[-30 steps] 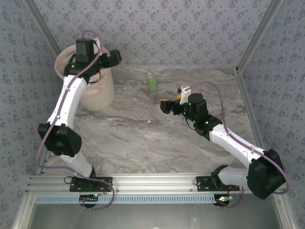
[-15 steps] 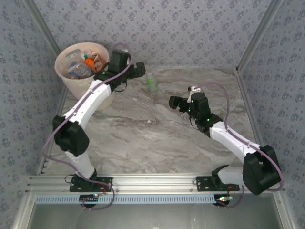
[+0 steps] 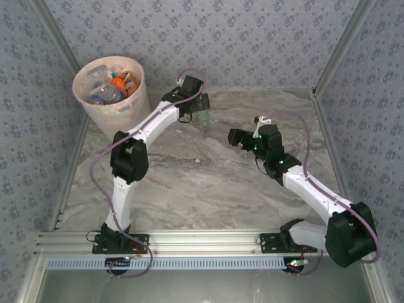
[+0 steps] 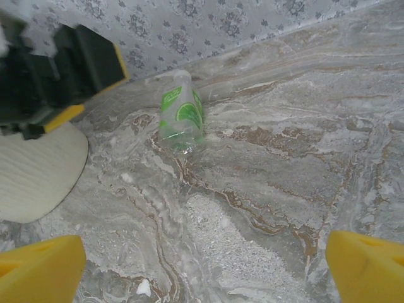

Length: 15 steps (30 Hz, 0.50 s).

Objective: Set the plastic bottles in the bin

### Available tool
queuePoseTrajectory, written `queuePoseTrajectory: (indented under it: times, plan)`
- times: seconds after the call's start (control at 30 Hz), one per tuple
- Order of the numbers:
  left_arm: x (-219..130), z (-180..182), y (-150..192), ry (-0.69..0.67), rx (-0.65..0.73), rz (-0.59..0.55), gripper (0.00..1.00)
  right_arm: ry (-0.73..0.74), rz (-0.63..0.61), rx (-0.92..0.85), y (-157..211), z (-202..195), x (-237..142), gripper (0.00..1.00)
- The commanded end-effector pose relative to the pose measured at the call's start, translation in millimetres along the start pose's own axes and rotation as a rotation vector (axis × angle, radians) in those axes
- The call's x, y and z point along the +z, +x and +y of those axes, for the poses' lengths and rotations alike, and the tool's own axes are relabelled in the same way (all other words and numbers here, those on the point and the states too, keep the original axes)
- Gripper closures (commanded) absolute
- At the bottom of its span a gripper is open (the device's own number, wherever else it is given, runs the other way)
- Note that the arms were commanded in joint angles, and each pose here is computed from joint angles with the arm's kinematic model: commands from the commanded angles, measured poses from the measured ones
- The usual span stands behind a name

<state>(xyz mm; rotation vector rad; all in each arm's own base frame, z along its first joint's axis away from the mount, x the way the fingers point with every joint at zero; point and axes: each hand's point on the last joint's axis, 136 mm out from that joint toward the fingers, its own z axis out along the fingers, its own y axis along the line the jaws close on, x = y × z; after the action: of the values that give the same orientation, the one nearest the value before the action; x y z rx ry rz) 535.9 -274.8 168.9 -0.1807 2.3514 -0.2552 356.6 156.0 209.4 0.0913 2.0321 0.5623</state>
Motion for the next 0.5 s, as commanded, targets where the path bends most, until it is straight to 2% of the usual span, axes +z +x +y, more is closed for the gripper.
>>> queuePoseTrajectory:
  times: [0.0,0.37,0.47]
  plan:
    - [11.6,-2.8,-4.1,-0.036,-0.036,-0.025,0.02,0.028,0.002,-0.034,1.8,-8.3,-12.0,0.00]
    - [77.1,1.1,22.4,-0.166,-0.016,0.000,0.02,0.069,-0.022,-0.038,2.0,-25.3,-33.4,0.00]
    - [91.6,-0.9,28.4,-0.162,-0.012,0.011,0.02,0.079,-0.022,-0.040,2.9,-28.3,-36.9,0.00]
